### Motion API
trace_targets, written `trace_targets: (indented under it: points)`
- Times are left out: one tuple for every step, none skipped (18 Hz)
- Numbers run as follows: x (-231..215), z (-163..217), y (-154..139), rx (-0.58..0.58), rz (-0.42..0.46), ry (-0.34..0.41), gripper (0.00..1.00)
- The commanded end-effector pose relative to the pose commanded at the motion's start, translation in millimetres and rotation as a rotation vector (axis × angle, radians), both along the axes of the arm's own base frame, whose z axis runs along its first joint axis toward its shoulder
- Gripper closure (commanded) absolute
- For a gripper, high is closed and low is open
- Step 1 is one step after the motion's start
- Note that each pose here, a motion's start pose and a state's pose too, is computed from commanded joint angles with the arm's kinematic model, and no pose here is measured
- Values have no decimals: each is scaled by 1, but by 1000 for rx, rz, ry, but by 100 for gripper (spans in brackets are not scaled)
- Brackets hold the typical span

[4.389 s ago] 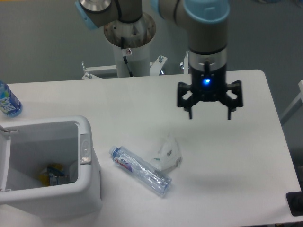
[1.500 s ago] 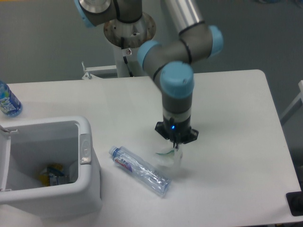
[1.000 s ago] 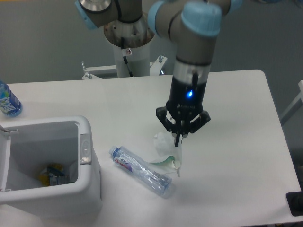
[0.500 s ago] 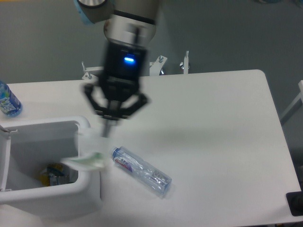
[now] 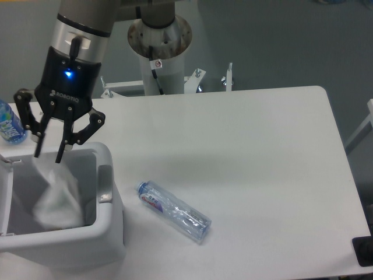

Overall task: Place the trash in the trash can
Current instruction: 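Move the open gripper back down to the clear water bottle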

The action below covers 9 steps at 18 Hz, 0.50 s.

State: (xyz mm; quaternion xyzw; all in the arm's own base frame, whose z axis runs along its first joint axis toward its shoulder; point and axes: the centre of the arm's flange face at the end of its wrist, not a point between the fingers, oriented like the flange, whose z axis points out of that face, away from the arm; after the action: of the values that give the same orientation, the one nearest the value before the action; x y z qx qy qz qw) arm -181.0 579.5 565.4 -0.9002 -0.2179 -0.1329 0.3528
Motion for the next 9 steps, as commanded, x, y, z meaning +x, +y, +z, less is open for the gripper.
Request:
trace_targets:
  points:
    - [-13, -2, -5, -5, 30, -8, 0]
    - [-34, -6, -13, -14, 82, -14, 0]
    - [-59, -8, -22, -23, 144, -21, 0]
    - [-81, -15, -28, -41, 206, -33, 0]
    - [-98, -28, -32, -81, 272, -42, 0]
    - [-114, -47, -40, -135, 352, -41, 0]
    - [-128, -62, -48, -187, 428, -26, 0]
    - [-143, -78, -53, -232, 484, -17, 0]
    - [-155, -93, -54, -270, 516, -19, 0]
